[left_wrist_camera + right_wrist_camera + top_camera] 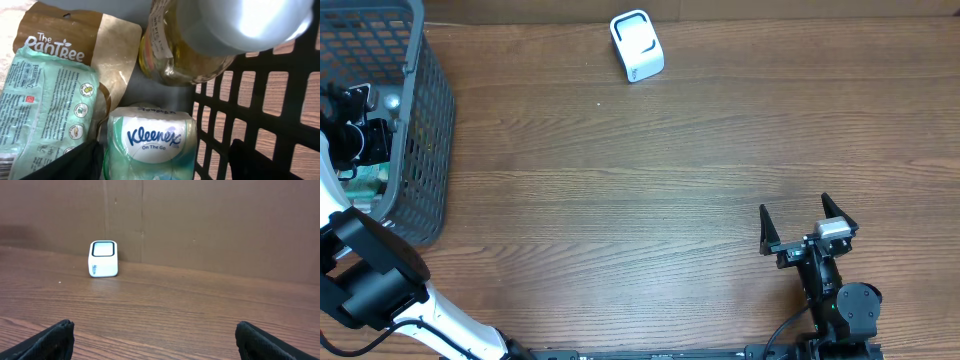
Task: Scan the item barcode
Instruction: 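Grasp the Kleenex tissue pack inside the basket with the left gripper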
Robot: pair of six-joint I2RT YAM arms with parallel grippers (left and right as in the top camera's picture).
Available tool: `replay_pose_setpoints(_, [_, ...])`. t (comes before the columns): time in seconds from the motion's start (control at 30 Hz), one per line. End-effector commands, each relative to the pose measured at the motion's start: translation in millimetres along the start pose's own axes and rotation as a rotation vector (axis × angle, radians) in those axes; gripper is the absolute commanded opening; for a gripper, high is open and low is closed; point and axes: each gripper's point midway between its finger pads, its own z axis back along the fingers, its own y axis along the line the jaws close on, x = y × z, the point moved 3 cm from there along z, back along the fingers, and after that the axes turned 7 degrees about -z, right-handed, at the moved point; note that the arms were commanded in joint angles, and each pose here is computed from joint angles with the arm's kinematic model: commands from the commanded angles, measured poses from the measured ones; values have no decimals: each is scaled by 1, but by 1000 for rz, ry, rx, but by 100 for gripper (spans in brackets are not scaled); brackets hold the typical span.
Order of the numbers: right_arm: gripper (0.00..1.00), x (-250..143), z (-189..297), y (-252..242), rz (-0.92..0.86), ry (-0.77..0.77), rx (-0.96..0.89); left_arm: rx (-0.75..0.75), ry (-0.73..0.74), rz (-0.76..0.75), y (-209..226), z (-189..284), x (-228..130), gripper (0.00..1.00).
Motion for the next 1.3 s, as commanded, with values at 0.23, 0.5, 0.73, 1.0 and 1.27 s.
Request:
replay_pose_setpoints(0.23, [100, -3, 0, 2, 4, 1, 10, 108, 90, 95, 16, -5, -14, 79])
replay_pose_setpoints(0.5, [100, -3, 0, 2, 4, 1, 10, 94, 103, 96, 13, -16, -19, 91])
replay_pose_setpoints(0.73, [100, -3, 0, 1, 4, 1, 9, 52, 71, 95, 8, -19, -14, 99])
replay_pose_setpoints(1.0, [100, -3, 0, 2, 4, 1, 10, 40, 92, 101, 6, -29, -22, 100])
replay_pose_setpoints(1.27, [100, -3, 0, 2, 4, 1, 10, 26, 119, 113, 4, -55, -40, 94])
